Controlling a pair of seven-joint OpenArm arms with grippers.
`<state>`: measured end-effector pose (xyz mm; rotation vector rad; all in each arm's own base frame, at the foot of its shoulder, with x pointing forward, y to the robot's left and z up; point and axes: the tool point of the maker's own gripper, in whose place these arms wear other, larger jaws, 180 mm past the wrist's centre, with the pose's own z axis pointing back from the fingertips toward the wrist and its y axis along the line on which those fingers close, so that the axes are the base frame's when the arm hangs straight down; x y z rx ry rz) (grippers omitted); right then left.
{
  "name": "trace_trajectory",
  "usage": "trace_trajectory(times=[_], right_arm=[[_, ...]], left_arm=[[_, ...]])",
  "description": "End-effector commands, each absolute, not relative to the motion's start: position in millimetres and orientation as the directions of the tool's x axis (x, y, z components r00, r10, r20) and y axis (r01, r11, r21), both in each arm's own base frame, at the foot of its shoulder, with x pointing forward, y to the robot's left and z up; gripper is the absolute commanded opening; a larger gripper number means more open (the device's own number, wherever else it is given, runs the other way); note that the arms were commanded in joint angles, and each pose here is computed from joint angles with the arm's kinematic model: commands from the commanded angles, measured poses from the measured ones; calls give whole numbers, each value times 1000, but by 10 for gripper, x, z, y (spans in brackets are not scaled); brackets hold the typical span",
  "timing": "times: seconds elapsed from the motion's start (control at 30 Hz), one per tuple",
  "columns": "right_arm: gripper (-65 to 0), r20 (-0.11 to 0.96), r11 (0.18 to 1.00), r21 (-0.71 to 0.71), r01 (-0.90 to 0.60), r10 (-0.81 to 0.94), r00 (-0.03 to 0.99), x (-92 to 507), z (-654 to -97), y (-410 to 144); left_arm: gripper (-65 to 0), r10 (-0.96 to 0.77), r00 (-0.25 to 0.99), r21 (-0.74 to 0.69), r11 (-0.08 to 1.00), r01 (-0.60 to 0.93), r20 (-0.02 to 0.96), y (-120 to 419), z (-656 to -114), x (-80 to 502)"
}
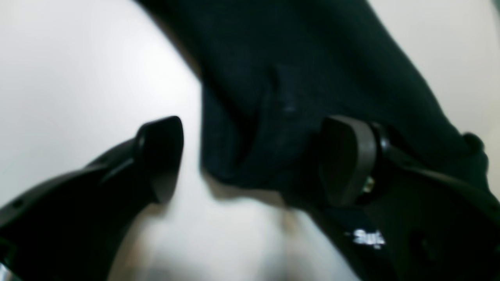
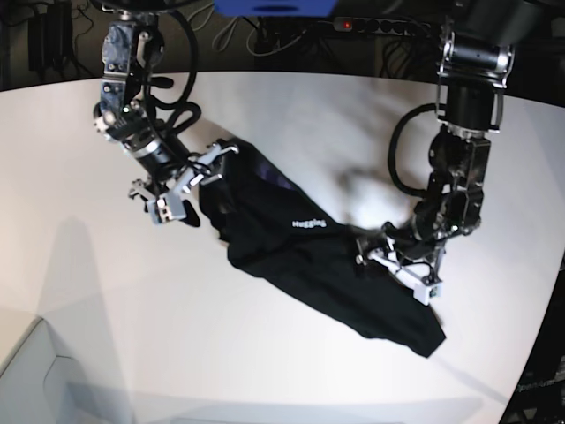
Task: Layout the t-shirt on the table in an organized manner, then fold the t-shirt properly
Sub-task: 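Lift the shirt with both grippers and stretch it between them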
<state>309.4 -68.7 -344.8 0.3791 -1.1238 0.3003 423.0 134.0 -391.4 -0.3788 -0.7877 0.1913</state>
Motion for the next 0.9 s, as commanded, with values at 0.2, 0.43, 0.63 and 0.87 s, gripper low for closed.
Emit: trace_trajectory(times=[0.2,0.43,0.63,0.87], right_arm=[[-233,929,894,154,-421,14,370,3153,-3366,-676],[-233,929,893,154,-422,14,370,3194,-3372,-682],[-233,925,892,164,-421,9,381,3234,-3419,-676],[-233,926,889,165,-426,9,379,3253,-3411,-648]], left_arm=[[-125,255,677,-384,922,45,690,1180,-3772,4320],[-477,263,669,-395,917,50,695,1175,-3736,4284],[-640,244,563,-384,912,144,790,1111,-3195,4262],[-646,308,395,-382,916,123,866,1504,-2575,4121]])
